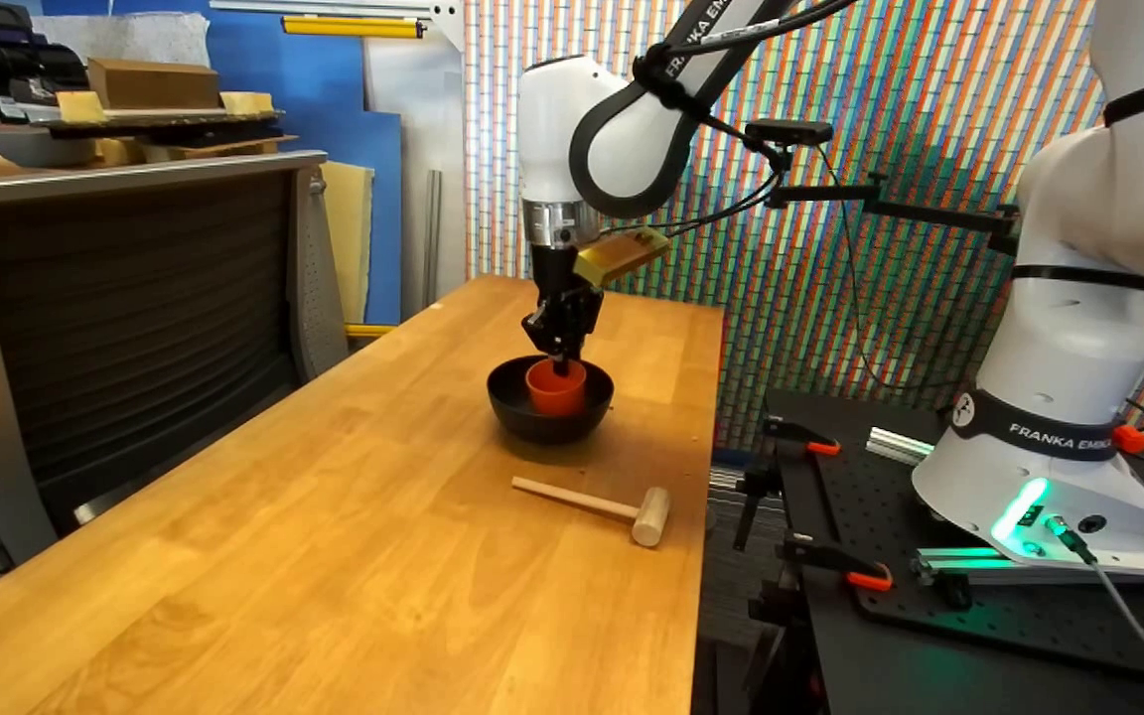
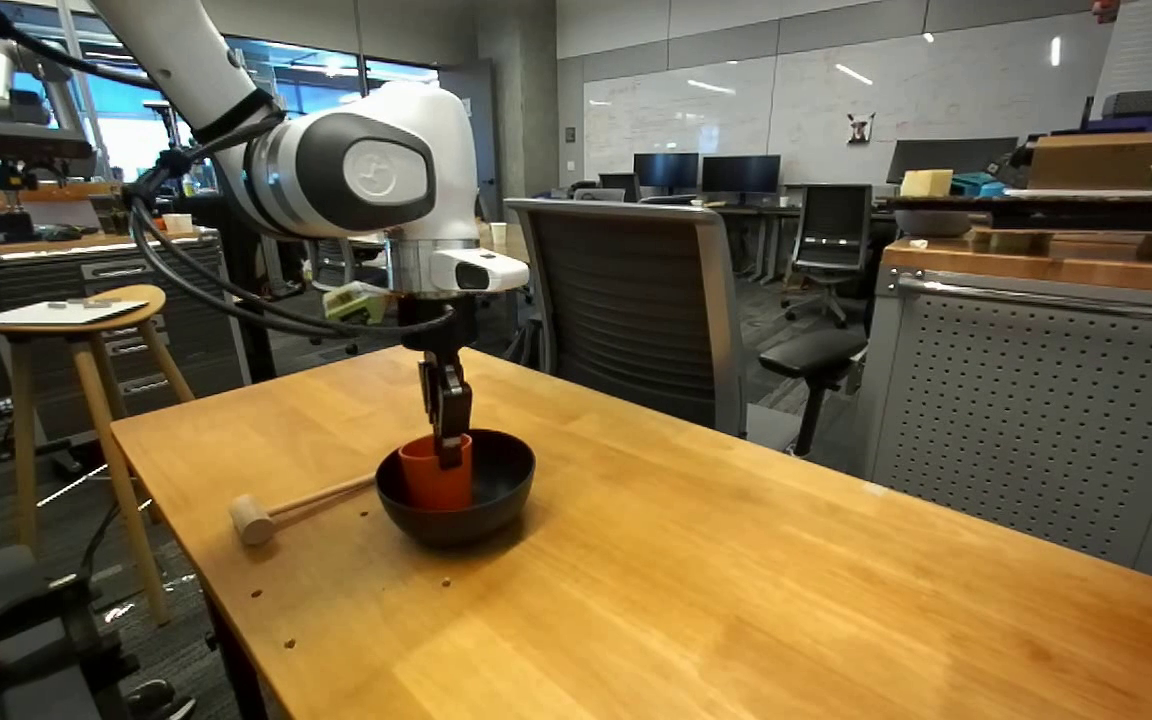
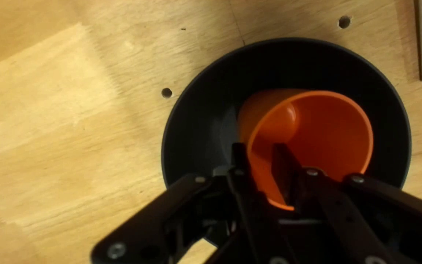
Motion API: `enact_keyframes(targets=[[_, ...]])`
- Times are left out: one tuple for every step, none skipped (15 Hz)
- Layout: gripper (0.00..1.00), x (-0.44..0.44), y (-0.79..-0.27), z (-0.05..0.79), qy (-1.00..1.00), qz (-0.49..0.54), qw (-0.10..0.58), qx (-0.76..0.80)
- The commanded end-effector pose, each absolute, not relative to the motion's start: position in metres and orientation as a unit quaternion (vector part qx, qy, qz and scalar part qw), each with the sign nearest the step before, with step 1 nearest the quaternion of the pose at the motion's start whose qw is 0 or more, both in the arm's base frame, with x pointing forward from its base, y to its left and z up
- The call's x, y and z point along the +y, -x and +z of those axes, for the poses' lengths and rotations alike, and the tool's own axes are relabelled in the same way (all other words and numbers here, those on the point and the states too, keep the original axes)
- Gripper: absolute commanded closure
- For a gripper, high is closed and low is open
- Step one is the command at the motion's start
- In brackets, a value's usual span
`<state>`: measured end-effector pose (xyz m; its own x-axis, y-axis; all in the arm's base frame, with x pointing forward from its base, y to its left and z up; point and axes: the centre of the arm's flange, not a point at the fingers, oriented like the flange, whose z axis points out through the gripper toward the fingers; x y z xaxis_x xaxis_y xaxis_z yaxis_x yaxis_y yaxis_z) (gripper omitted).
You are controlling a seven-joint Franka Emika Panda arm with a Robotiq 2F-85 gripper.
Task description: Put the cup in the bowl
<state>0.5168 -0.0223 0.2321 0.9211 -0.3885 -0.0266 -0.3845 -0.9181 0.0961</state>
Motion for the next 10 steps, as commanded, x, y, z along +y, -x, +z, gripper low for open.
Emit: enact_keyframes(targets=[[0.42, -0.016, -0.516, 0.277, -0.988, 0.003, 0.036, -0.152], [0.33, -0.011, -0.511, 0.297, -0.99, 0.011, 0.03, -0.135], [0.27, -0.008, -0.509, 0.317, -0.992, 0.023, 0.025, -0.121], [0.2, -0.006, -0.506, 0.342, -0.994, 0.034, 0.017, -0.106], [0.11, -0.004, -0.505, 0.361, -0.995, 0.038, 0.007, -0.092], [0.05, -0.002, -0.502, 0.383, -0.997, 0.036, -0.005, -0.07], [0.0, 0.001, -0.496, 0.404, -0.999, 0.022, -0.023, -0.044], [0.0, 0.003, -0.513, 0.355, -0.996, 0.031, 0.004, -0.081], [0.07, 0.005, -0.509, 0.372, -0.997, 0.035, -0.002, -0.075], [0.0, 0.005, -0.508, 0.375, -0.996, 0.038, -0.002, -0.075]])
